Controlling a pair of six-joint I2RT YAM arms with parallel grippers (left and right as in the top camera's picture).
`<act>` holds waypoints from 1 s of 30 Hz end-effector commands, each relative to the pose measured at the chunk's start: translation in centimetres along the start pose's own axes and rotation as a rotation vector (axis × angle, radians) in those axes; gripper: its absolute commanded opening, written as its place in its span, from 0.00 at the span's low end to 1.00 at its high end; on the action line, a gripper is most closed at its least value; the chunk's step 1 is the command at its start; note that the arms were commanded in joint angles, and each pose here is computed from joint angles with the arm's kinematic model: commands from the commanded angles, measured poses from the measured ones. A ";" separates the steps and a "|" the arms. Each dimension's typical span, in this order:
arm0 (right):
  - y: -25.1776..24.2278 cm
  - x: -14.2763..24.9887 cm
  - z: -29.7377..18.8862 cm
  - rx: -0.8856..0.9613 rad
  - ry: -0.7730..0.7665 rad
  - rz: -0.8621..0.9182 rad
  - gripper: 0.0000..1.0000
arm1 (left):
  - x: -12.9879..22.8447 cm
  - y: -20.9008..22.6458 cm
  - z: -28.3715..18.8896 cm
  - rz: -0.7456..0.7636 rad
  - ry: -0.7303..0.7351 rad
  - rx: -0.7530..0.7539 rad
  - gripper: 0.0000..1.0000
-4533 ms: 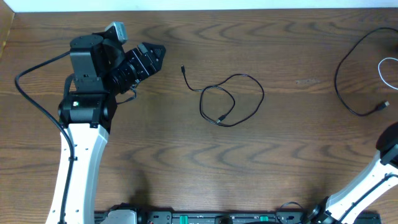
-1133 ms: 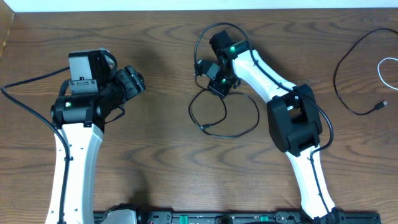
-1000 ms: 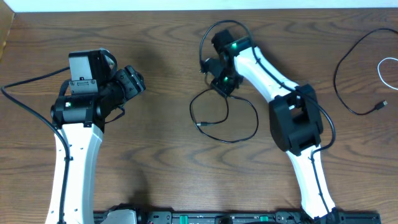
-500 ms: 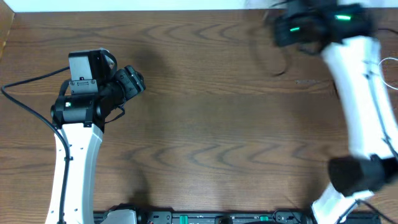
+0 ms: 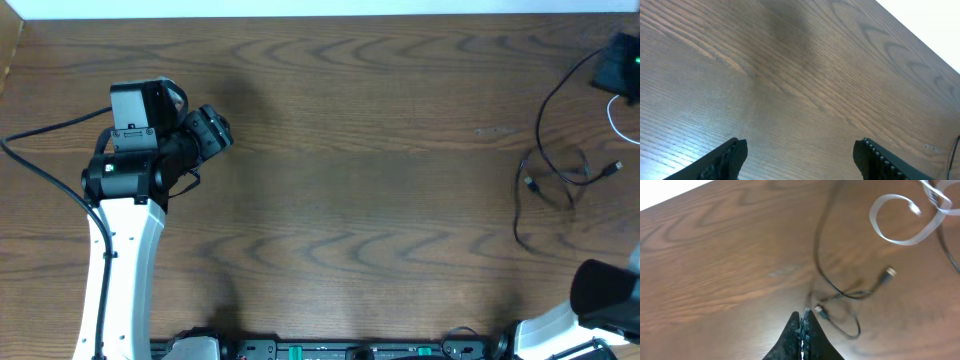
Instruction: Untangle cables
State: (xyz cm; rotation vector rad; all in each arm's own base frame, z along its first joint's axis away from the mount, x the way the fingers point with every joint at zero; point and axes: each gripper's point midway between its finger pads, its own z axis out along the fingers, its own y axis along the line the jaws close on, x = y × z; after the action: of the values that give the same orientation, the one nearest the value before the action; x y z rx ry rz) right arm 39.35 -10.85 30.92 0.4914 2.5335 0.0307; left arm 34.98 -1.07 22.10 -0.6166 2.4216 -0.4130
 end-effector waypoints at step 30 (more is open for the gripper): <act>-4.2 4.1 -2.2 -0.182 0.146 0.059 0.51 | -0.5 0.3 -0.3 0.015 -0.015 -0.018 0.95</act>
State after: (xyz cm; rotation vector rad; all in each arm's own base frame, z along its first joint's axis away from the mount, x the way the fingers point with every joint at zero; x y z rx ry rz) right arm 32.67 -15.99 29.26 0.7063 2.6287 0.2150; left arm 34.92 -0.96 22.02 -0.6100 2.4260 -0.4004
